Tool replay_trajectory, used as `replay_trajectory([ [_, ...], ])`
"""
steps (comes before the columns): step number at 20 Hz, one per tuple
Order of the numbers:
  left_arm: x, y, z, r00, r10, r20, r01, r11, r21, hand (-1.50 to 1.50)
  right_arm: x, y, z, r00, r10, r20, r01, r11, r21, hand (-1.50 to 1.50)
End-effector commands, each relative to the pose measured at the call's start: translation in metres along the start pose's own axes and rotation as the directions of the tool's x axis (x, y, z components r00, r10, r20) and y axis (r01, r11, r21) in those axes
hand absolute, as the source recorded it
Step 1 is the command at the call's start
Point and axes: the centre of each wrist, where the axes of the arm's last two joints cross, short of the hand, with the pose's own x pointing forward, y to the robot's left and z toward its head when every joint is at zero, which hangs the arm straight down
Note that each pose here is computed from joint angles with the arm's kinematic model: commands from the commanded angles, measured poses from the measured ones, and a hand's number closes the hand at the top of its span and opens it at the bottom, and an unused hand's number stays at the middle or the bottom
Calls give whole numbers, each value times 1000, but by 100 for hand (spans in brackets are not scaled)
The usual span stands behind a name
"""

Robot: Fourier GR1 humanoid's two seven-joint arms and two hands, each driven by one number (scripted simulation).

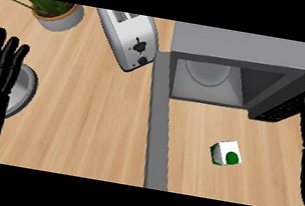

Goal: Pick up the milk, place it into the microwave and close the microwave

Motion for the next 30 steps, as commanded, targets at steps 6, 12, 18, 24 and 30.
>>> replay_trajectory([
  [6, 12, 8, 0, 998, 18, -67, -14, 999, 47, -150, 24, 1, 53, 1000, 3, -19, -2, 997, 79, -150],
  [12, -6, -14, 51, 949, 273, -156, -247, 955, 167, -150, 9, 12, 74, 982, -83, -170, 98, 992, 80, -150],
  [18, -20, -12, 82, 949, 280, -147, -253, 951, 178, -150, 7, 33, 96, 975, -76, -208, 93, 993, 74, -150],
  [24, -14, -17, 96, 950, 271, -155, -246, 955, 163, -150, -23, 9, 112, 966, -67, -250, 84, 995, 55, -150],
  [30, -18, -7, 121, 946, 288, -152, -259, 948, 187, -150, -62, 1, 105, 958, -92, -273, 106, 994, 38, -150],
])
